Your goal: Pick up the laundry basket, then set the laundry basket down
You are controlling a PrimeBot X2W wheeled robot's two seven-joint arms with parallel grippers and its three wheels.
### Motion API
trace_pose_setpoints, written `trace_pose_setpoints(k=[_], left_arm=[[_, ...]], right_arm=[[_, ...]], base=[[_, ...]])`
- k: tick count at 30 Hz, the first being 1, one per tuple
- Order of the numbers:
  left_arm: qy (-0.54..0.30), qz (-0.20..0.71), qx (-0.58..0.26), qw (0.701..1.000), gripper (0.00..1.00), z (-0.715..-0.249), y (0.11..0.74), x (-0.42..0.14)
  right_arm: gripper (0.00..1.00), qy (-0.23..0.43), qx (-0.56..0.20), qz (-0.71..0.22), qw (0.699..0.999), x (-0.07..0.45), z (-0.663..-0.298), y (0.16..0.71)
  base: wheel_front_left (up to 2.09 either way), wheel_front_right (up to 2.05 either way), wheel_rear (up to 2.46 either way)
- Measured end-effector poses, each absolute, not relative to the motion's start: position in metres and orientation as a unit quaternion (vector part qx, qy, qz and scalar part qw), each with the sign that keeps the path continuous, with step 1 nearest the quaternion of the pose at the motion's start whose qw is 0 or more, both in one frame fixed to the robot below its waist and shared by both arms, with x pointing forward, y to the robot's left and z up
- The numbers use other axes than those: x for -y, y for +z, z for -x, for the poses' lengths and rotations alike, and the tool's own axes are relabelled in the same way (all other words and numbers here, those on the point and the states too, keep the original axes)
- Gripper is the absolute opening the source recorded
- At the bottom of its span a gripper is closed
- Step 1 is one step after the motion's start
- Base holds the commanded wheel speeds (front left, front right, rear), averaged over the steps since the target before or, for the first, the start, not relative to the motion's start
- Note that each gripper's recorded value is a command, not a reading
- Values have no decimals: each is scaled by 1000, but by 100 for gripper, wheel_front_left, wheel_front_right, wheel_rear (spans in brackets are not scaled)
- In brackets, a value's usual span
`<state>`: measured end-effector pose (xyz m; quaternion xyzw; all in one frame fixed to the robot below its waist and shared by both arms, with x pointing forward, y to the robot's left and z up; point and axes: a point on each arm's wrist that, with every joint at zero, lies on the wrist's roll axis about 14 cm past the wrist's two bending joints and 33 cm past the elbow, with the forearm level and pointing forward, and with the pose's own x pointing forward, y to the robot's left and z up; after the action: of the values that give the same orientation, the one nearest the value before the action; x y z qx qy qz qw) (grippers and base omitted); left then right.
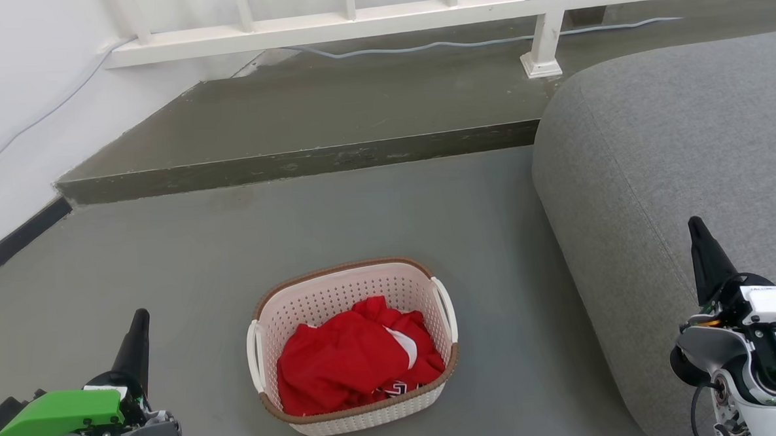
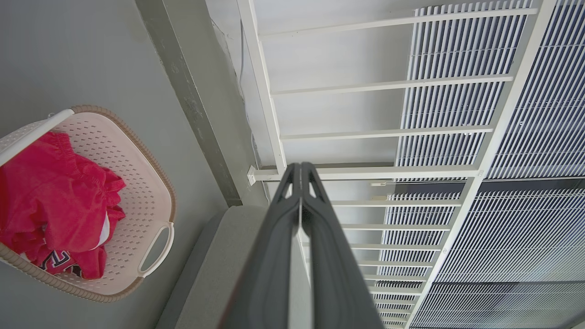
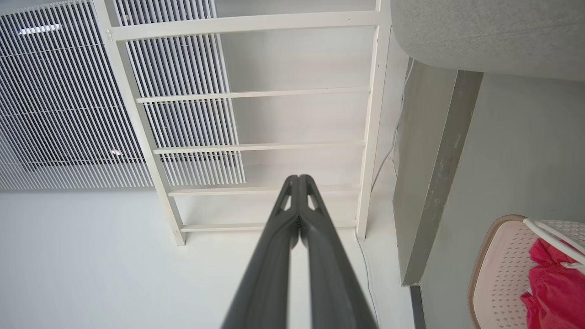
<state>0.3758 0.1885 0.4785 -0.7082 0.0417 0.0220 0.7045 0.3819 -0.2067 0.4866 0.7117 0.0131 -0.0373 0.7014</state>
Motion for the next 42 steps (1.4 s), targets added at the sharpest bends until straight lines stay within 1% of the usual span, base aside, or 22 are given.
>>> trace_pose_setpoints(k=[42], left_arm=[[22, 708, -42, 704, 0, -376, 479, -188]], right_arm=[[0, -35, -15, -713, 700, 206, -382, 487]], base=[[0, 0, 0]])
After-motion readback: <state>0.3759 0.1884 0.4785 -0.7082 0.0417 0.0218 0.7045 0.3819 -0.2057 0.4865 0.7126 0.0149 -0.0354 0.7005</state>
